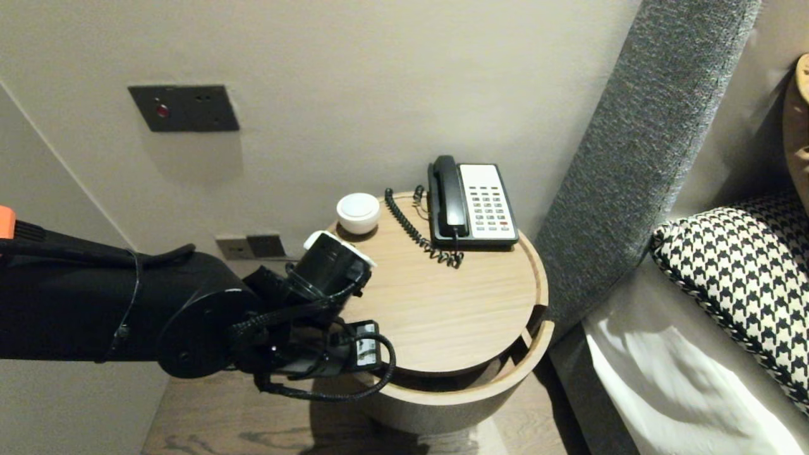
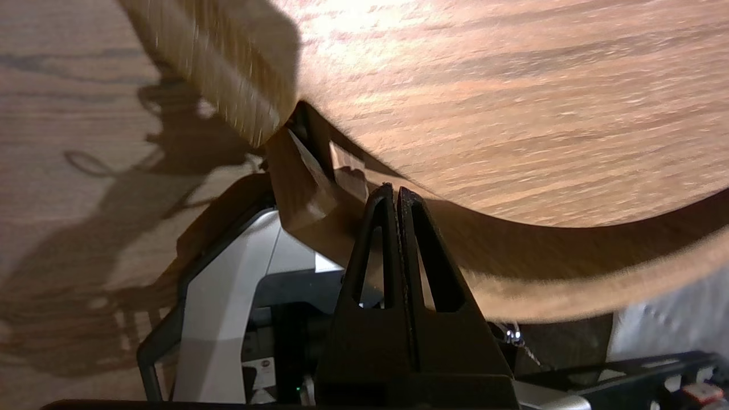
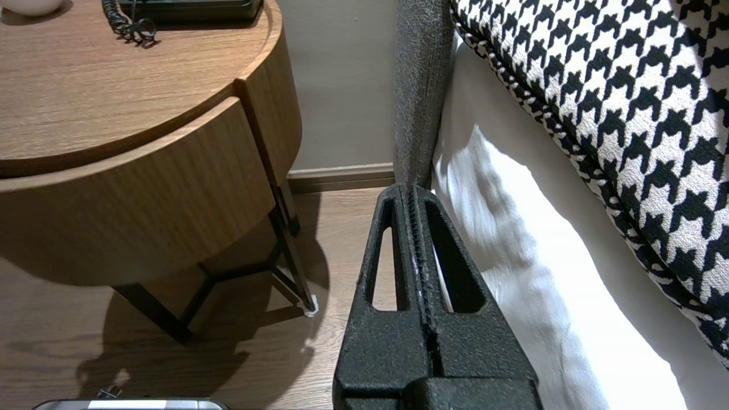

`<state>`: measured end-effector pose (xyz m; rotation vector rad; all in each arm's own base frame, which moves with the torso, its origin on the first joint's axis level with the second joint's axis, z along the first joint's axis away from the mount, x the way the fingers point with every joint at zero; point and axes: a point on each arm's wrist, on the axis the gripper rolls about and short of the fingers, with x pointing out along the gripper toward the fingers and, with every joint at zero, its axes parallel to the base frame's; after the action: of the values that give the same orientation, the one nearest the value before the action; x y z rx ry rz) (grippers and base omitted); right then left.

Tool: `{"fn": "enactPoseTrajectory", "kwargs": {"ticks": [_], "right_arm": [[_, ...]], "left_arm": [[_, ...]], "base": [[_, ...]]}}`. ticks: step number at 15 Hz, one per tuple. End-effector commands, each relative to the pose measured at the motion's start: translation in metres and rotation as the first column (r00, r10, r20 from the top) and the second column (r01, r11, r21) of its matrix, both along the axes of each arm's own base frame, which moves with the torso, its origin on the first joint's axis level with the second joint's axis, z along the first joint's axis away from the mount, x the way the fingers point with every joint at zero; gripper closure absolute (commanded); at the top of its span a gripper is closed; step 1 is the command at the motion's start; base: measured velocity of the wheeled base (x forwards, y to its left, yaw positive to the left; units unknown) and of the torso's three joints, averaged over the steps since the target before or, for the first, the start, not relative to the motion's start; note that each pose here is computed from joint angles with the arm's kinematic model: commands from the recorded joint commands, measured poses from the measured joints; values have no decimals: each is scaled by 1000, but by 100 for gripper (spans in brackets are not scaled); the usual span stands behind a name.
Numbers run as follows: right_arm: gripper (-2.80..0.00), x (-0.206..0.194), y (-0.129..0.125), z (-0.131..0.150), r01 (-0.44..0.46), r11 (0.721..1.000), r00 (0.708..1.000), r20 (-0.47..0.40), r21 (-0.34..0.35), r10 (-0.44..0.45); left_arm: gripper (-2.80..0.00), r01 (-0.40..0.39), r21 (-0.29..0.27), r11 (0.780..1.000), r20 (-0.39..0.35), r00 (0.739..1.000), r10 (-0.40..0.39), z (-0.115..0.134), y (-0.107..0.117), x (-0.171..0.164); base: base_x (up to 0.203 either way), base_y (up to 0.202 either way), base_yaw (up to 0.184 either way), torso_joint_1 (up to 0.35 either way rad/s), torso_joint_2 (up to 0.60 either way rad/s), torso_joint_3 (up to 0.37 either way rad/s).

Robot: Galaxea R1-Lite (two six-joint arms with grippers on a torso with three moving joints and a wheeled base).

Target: Open the nightstand drawer

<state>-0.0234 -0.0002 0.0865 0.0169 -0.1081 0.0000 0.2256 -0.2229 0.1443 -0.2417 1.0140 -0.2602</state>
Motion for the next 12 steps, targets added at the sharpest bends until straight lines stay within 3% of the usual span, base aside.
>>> {"fn": "enactPoseTrajectory", "kwargs": {"ticks": [1, 12], "right_arm": [[0, 3, 0, -11, 0, 1000, 999, -41, 0, 0], [0, 3, 0, -11, -1, 1000, 999, -41, 0, 1]], "left_arm": [[0, -4, 27, 1000, -28, 1000, 5, -8, 5, -7], [0, 84, 23, 996, -38, 996, -83, -10, 22, -54]], "base": [[0, 0, 0, 0, 0, 0], [0, 0, 0, 0, 0, 0]]}}
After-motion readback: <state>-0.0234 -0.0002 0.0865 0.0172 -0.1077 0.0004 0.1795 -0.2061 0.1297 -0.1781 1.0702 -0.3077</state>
